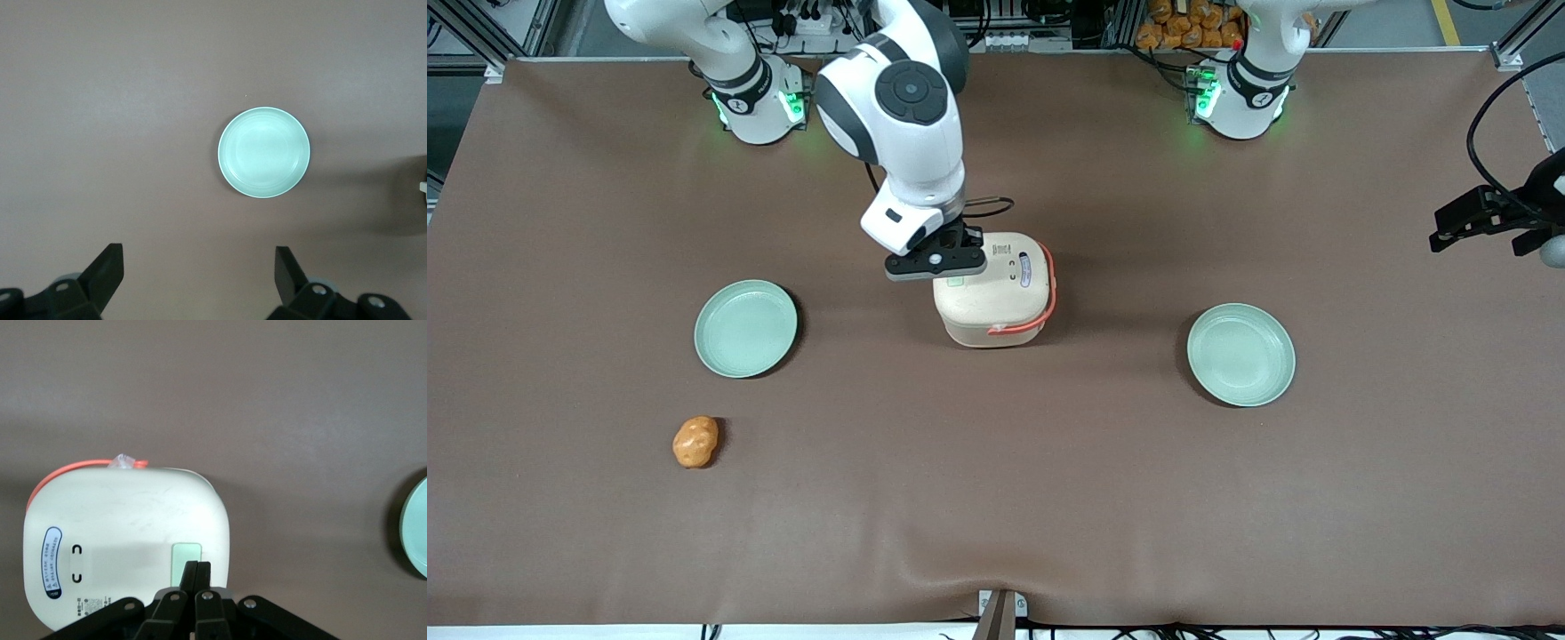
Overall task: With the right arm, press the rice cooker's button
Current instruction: 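Lower the right gripper and press the rice cooker's lid button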
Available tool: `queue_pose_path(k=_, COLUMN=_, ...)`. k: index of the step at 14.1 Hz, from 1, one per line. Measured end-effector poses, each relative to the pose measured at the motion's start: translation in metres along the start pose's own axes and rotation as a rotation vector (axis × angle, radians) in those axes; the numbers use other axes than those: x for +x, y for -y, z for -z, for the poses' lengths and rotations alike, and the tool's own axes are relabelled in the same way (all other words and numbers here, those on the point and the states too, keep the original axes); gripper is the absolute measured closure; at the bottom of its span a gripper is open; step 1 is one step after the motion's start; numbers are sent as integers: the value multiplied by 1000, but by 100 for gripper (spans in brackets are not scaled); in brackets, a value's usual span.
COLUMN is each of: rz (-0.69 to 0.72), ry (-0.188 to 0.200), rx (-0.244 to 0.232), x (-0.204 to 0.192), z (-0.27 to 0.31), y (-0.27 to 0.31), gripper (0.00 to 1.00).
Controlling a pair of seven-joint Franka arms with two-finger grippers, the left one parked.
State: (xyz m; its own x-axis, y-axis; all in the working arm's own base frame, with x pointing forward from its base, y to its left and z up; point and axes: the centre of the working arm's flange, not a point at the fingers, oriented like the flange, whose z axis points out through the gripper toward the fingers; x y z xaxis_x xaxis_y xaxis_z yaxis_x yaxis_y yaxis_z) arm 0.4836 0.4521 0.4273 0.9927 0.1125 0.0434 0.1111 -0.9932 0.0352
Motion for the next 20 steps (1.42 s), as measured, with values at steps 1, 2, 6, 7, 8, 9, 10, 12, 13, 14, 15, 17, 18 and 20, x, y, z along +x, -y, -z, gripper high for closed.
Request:
queue_pose_path(k=1, rz=3, ry=7, rx=-5, x=-3, z=-6, y=5, gripper=99)
queue_pose_path(k=2, rz=3, ry=15, rx=-12, x=-5, z=-12, y=9, gripper=99)
queue_pose_path(k=6, rz=-4, ry=44, rx=-39, x=-6, z=-34, y=12, gripper=99)
queue_pose_path(k=7, rz=-10, ry=49, rx=-44, x=-6, z=-37, y=10, gripper=99)
queue_pose_path(k=8, rz=-22, ry=52, rx=-48, x=-5, z=-40, y=8, gripper=99)
queue_pose_path(k=9, rz=-33, ry=55, rx=-51, x=-5, z=-42, y=8, gripper=99)
queue_pose_path(k=10, rz=-44, ry=58, rx=-54, x=-6, z=-44, y=9, gripper=99)
queue_pose_path(k=12, rz=-53, ry=63, rx=-59, x=-7, z=-49, y=11, gripper=99)
queue_pose_path(k=13, rz=-54, ry=66, rx=-61, x=-8, z=-51, y=11, gripper=99)
queue_pose_path(k=14, rz=-56, ry=68, rx=-63, x=-8, z=-53, y=12, gripper=99)
queue_pose_path(k=15, rz=-59, ry=70, rx=-65, x=-8, z=-55, y=12, gripper=99)
queue_pose_path(k=17, rz=-57, ry=72, rx=-67, x=-9, z=-59, y=15, gripper=99)
queue_pose_path(k=18, rz=-56, ry=71, rx=-67, x=-10, z=-59, y=15, gripper=99)
queue_pose_path(k=20, rz=-56, ry=71, rx=-67, x=-10, z=-59, y=16, gripper=99)
